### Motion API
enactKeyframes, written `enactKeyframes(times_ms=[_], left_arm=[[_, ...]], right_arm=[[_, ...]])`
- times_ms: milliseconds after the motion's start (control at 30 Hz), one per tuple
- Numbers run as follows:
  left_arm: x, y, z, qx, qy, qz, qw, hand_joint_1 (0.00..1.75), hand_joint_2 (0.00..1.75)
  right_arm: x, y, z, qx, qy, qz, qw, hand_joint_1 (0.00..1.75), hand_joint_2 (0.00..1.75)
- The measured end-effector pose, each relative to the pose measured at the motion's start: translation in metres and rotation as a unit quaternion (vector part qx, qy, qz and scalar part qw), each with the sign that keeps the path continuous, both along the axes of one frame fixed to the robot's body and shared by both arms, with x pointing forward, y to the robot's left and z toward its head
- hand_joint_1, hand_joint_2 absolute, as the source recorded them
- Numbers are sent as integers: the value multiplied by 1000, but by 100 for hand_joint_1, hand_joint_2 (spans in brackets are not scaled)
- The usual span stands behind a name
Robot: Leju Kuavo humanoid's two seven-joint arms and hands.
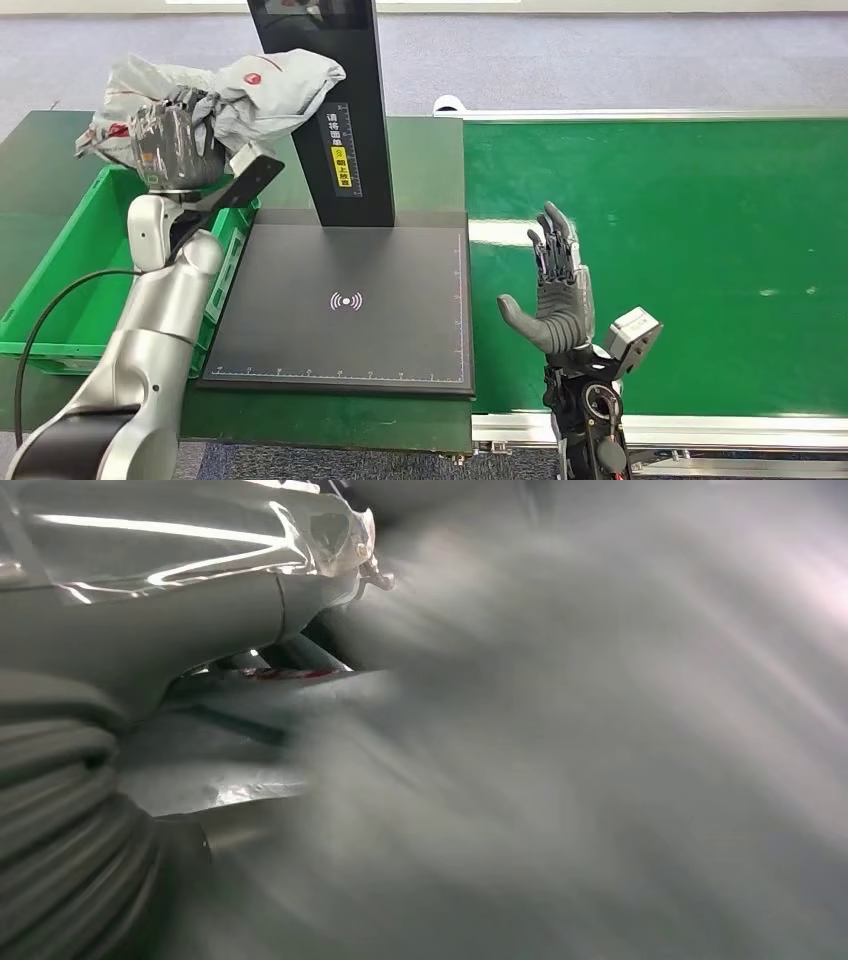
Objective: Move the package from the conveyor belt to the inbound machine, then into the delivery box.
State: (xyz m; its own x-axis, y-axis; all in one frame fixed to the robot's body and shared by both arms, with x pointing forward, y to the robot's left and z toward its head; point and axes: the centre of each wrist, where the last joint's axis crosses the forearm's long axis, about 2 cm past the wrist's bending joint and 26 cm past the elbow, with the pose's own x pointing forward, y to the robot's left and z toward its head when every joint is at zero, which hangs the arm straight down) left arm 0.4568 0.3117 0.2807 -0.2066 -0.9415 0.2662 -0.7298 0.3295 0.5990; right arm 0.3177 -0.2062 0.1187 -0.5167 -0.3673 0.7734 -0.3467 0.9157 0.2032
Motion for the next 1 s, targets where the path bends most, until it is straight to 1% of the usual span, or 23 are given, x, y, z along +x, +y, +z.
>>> enactKeyframes(times_ms=[67, 133, 267, 367, 433, 500, 700, 733, 833, 867, 1000], left_arm=[[11, 6, 4, 3, 34, 30, 999, 175, 175], [17, 10, 5, 5, 56, 44, 997, 175, 175], [23, 15, 3, 6, 88, 60, 994, 175, 175], [26, 20, 0, 2, 141, 113, 984, 175, 175], [27, 27, -4, -7, 174, 147, 974, 175, 175], [26, 37, -11, -16, 195, 163, 967, 175, 175], [19, 58, -30, -25, 207, 160, 965, 175, 175], [17, 61, -34, -27, 207, 157, 965, 163, 175], [10, 73, -46, -38, 208, 143, 967, 32, 175], [7, 77, -50, -44, 208, 135, 968, 0, 175], [-1, 87, -62, -75, 211, 81, 971, 0, 175]], right_arm=[[3, 2, 0, 3, 3, 3, 1000, 0, 175], [5, 3, 0, 4, 5, 4, 1000, 0, 175], [8, 4, -1, 6, 9, 5, 1000, 0, 175], [8, 5, -1, 8, 10, 9, 1000, 0, 175], [8, 4, -2, 9, 12, 8, 1000, 0, 175], [7, 1, -4, 10, 15, 4, 1000, 0, 175], [0, -9, -12, 12, 26, -17, 999, 0, 175], [-1, -11, -14, 11, 28, -21, 999, 0, 175], [-7, -17, -18, 9, 34, -32, 999, 0, 175], [-9, -19, -20, 8, 36, -35, 999, 0, 175], [-12, -23, -22, 6, 40, -43, 998, 0, 175]])
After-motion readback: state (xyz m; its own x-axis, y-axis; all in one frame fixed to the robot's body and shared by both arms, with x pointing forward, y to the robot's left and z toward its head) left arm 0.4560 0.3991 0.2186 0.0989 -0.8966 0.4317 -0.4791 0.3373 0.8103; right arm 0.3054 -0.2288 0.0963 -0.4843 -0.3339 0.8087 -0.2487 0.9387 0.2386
